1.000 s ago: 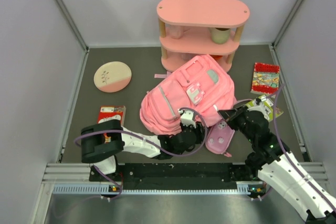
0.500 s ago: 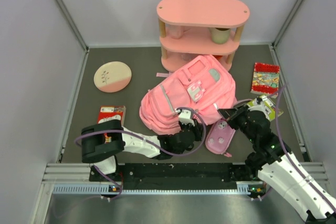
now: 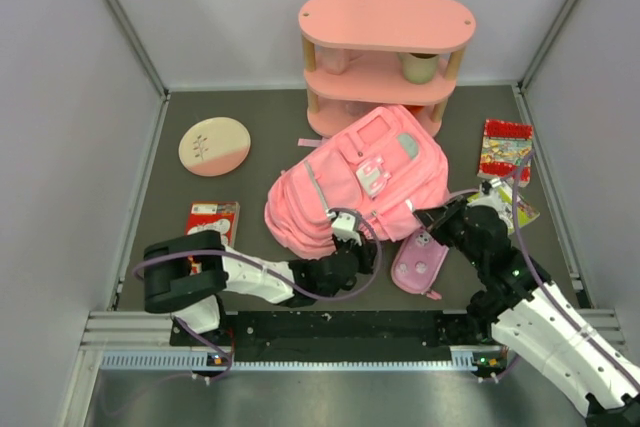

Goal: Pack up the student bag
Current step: Unzip the student bag at the center of the board.

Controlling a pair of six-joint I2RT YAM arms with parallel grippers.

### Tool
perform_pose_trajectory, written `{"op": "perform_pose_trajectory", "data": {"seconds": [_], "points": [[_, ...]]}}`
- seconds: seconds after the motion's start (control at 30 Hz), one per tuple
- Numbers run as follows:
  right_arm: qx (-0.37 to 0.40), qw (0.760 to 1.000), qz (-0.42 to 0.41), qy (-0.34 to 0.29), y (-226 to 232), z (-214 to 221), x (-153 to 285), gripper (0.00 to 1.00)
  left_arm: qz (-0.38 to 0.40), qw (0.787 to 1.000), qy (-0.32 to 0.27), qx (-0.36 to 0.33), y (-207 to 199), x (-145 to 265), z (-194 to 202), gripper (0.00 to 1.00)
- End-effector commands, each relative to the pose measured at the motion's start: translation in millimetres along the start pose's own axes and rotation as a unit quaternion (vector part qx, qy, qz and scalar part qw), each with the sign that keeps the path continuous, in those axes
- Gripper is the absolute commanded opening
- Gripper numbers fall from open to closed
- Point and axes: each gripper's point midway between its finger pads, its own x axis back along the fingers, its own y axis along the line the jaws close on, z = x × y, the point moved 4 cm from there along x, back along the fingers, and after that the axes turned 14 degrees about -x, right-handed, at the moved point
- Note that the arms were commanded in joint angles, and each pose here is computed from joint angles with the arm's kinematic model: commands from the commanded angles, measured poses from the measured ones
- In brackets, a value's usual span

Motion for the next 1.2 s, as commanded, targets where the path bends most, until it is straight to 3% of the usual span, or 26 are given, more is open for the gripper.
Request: {"op": "perform_pose_trajectory", "data": {"seconds": [0.0, 0.17, 0.27, 0.5, 0.63, 0.73, 0.93, 0.97, 1.0, 1.03, 1.07, 1.17], "points": [[0.037, 0.999, -0.012, -0.037, 27.7, -19.3, -2.2, 0.0, -0.002, 1.0, 0.006, -0.01, 24.9, 17.8, -2.9, 0.0], [0.046, 0.997, 0.005, -0.067, 24.4, -46.3, -16.9, 0.0, 0.031, 0.997, 0.062, -0.033, 34.5, 44.8, 17.6, 0.0], [0.054, 0.997, 0.011, -0.048, 20.4, -49.5, -31.6, 0.0, 0.058, 0.994, 0.079, -0.051, 31.0, 56.2, 20.9, 0.0], [0.102, 0.994, 0.038, 0.01, 16.6, -49.6, -66.0, 0.0, 0.149, 0.972, 0.116, -0.143, -12.6, 77.8, 27.8, 0.0], [0.112, 0.993, 0.037, 0.023, 15.9, -48.2, -79.2, 0.0, 0.191, 0.96, 0.132, -0.155, -46.1, 87.5, 31.9, 0.0], [0.128, 0.991, 0.024, 0.023, 27.1, -54.6, -88.8, 0.0, 0.198, 0.959, 0.141, -0.147, -54.1, 84.8, 38.7, 0.0], [0.142, 0.988, 0.043, 0.031, 35.5, -69.6, -120.1, 0.0, 0.11, 0.976, 0.139, -0.13, -39.1, 61.3, 35.4, 0.0], [0.142, 0.988, 0.047, 0.041, 32.7, -70.0, -125.6, 0.04, 0.108, 0.977, 0.141, -0.121, -37.7, 57.6, 34.0, 0.0], [0.147, 0.987, 0.035, 0.051, 40.4, -70.0, -126.5, 0.15, 0.098, 0.981, 0.136, -0.102, -32.7, 49.5, 28.1, 0.0], [0.147, 0.987, 0.035, 0.058, 41.1, -69.4, -125.6, 0.28, 0.096, 0.982, 0.133, -0.092, -31.0, 46.1, 25.4, 0.0], [0.149, 0.986, 0.036, 0.06, 41.3, -69.5, -123.3, 0.53, 0.092, 0.984, 0.131, -0.082, -27.9, 42.7, 22.3, 0.0], [0.155, 0.986, 0.041, 0.039, 35.5, -71.7, -106.9, 0.86, 0.088, 0.989, 0.108, -0.057, -18.6, 30.5, 5.0, 0.0]]}}
